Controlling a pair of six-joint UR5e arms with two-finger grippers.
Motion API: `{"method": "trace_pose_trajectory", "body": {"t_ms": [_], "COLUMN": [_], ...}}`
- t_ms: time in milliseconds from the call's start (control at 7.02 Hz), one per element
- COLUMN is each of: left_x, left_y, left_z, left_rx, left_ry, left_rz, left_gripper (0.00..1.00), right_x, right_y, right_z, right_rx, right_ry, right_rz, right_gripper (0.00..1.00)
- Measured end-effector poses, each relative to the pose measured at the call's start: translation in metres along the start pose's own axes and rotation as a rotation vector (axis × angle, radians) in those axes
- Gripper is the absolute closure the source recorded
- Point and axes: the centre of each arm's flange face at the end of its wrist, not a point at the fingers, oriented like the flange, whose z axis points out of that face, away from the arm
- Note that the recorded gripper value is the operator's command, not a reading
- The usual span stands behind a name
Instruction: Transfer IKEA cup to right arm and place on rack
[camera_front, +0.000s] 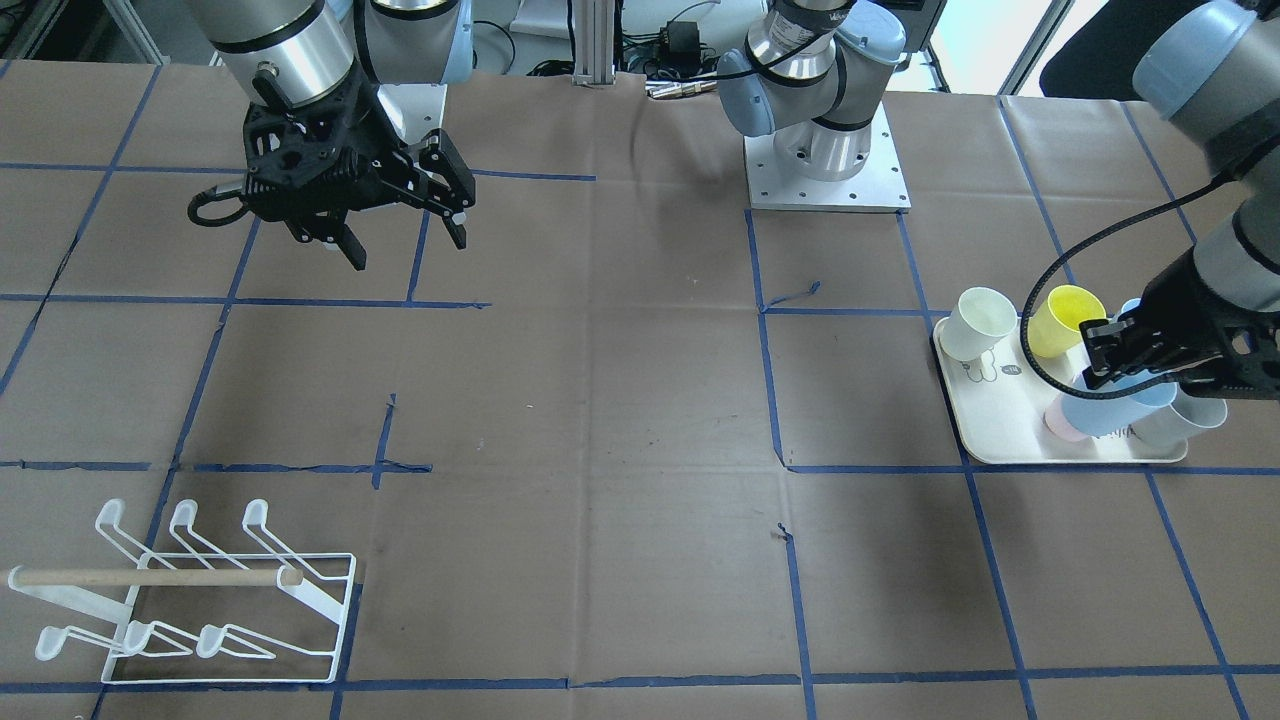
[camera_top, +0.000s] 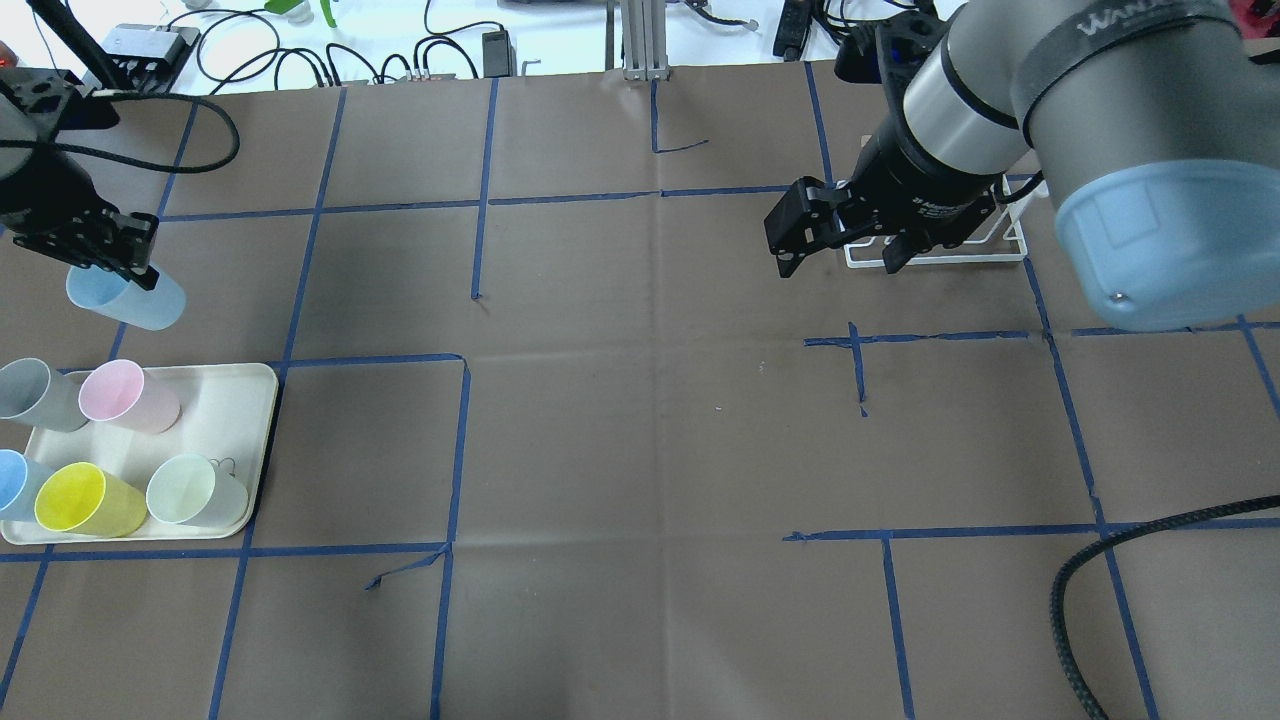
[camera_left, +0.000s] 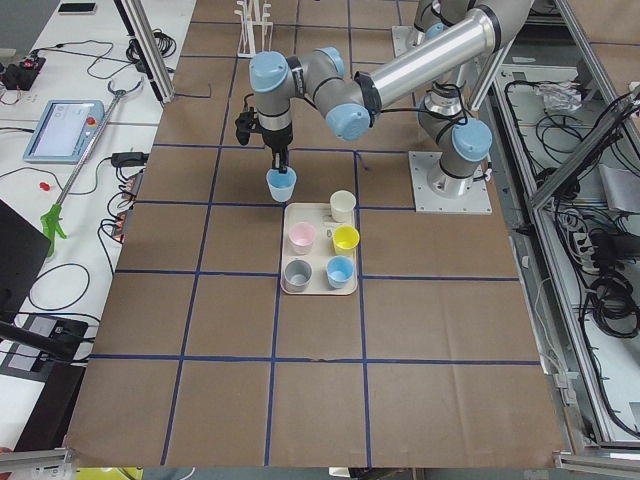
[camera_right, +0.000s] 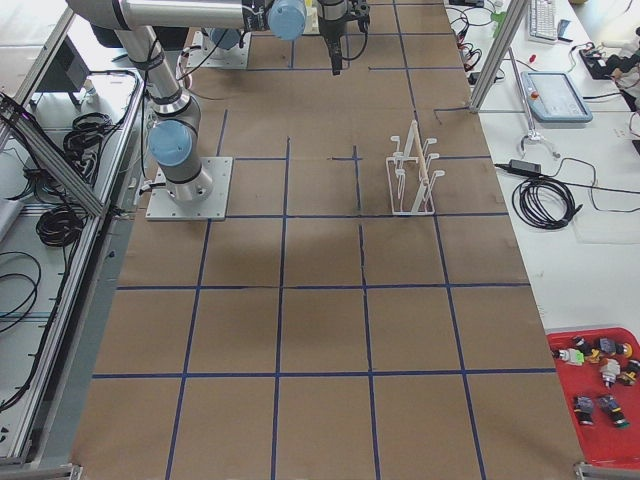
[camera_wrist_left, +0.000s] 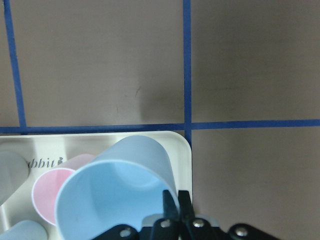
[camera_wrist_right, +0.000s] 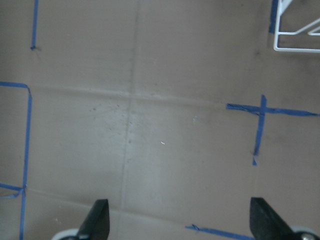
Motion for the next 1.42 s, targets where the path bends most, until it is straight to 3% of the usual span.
{"method": "trace_pose_trajectory", "body": {"t_ms": [285, 569, 712, 997, 1139, 1424], "left_x": [0.011, 0.041, 0.059, 0.090, 0.112, 0.170], "left_y": [-0.013, -0.039, -0.055, -0.070, -0.068, -0.050], "left_z": [-0.017, -0.022, -0.019, -0.006, 0.007, 0.034], "left_rx": [0.062, 0.225, 0.323, 0.535, 0.641, 0.830], "left_ry": [0.073, 0.165, 0.214, 0.316, 0.345, 0.361], "left_rz": [0.043, 0.132, 0.189, 0.286, 0.346, 0.494], "left_gripper": [1.00, 1.00, 1.00, 1.00, 1.00, 1.00], "right_x": [-0.015, -0.026, -0.028, -0.027, -0.026, -0.021], "right_y": [-0.019, -0.029, -0.029, -0.015, -0.003, 0.007], "right_z": [0.007, 0.029, 0.040, 0.058, 0.067, 0.093], "right_rx": [0.112, 0.150, 0.177, 0.248, 0.275, 0.316], "right_ry": [-0.172, -0.362, -0.432, -0.534, -0.592, -0.704], "right_rz": [-0.036, -0.008, 0.082, 0.346, 0.460, 0.607], "right_gripper": [0.02, 0.01, 0.01, 0.01, 0.02, 0.01]}}
